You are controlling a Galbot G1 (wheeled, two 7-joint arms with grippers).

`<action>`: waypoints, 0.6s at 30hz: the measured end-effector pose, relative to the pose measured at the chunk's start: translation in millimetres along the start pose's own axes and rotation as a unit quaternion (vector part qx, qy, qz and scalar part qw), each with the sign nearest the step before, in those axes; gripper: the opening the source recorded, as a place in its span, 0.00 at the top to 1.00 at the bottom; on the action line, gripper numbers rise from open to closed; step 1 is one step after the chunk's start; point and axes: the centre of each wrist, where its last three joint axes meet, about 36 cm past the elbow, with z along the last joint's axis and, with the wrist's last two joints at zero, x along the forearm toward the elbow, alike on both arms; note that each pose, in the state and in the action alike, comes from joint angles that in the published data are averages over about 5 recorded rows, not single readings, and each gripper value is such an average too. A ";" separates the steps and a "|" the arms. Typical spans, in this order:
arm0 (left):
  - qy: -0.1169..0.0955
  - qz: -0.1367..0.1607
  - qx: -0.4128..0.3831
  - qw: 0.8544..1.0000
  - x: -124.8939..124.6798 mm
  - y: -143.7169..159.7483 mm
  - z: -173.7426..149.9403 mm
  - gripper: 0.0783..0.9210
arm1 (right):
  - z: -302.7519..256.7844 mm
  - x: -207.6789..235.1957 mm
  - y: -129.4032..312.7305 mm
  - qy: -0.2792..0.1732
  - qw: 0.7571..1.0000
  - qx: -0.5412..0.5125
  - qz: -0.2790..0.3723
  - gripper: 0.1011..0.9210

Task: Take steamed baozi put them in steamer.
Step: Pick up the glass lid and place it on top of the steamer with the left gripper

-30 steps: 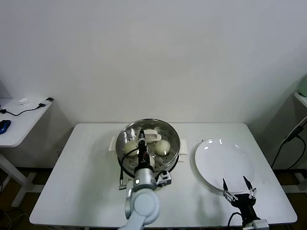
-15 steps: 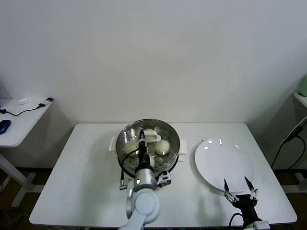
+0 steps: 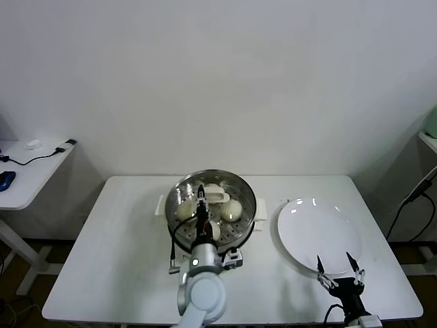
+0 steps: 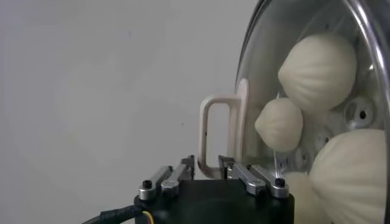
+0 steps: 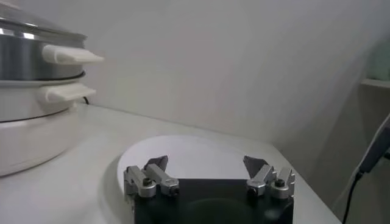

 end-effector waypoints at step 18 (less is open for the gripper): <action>-0.051 -0.009 0.088 0.995 25.4 27.3 20.0 0.12 | 0.3 -0.2 1.8 -0.006 1.000 -0.005 -0.009 0.12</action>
